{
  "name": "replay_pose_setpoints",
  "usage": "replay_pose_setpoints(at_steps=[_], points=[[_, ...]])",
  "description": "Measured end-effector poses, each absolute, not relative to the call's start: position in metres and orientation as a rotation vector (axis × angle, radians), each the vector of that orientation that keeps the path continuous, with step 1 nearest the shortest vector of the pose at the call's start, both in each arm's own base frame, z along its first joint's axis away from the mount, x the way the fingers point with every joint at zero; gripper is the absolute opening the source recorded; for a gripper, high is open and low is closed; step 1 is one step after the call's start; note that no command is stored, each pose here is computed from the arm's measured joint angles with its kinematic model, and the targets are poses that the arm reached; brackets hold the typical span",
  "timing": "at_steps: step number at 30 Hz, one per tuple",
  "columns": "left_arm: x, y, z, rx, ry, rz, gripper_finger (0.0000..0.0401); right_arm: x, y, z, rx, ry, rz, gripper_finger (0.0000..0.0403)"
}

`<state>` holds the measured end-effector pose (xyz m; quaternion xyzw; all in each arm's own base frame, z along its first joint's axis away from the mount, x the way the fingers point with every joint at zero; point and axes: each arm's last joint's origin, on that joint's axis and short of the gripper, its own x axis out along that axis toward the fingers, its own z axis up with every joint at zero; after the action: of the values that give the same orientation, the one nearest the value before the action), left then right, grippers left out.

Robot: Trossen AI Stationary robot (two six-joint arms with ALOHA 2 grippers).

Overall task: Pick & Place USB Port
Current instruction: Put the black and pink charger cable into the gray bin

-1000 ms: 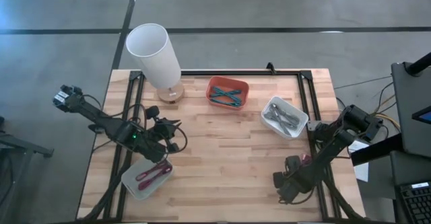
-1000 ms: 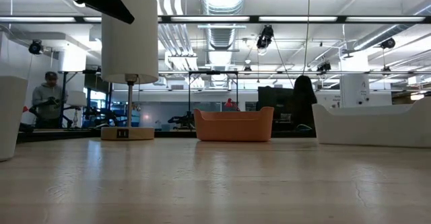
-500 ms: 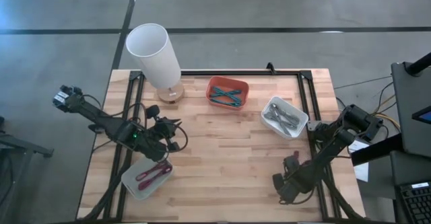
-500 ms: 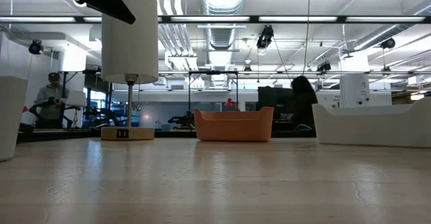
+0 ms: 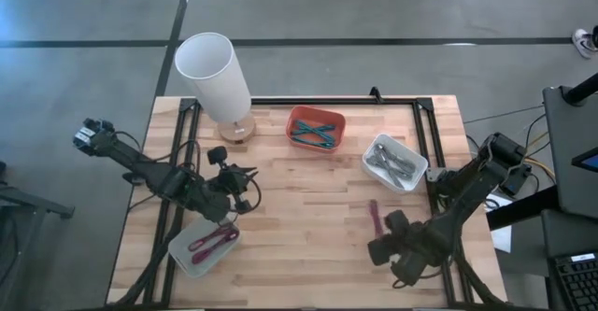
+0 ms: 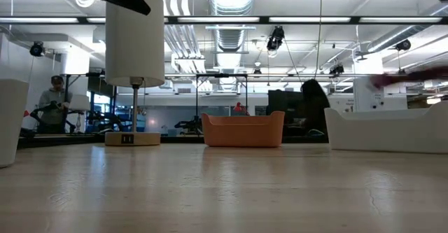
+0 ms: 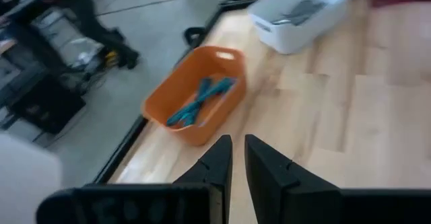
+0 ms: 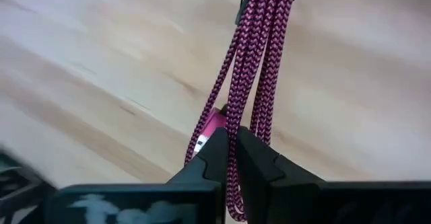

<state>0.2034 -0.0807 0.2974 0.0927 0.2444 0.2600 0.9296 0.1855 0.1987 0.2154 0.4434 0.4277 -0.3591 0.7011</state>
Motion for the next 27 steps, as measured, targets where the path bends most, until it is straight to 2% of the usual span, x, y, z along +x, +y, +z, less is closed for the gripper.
replay_pose_setpoints(at_steps=[7,11,16,22,27], points=[[0.212,-0.089,0.294,0.186,0.490,0.312,0.0046,0.207,0.202,0.246,0.604,0.604,-0.624,0.0014],[0.216,-0.091,0.288,0.252,0.464,0.238,0.0046,0.221,0.200,0.257,0.459,0.601,-0.588,0.0013],[0.221,-0.084,0.286,0.291,0.453,0.209,0.0059,0.240,0.187,0.261,0.404,0.607,-0.619,0.0013],[0.230,-0.077,0.284,0.197,0.398,0.087,0.0100,0.268,0.165,0.256,0.365,0.608,-0.690,0.0013],[0.236,-0.067,0.281,0.113,0.297,0.116,0.0141,0.294,0.148,0.243,0.268,0.628,-0.702,0.0013]])
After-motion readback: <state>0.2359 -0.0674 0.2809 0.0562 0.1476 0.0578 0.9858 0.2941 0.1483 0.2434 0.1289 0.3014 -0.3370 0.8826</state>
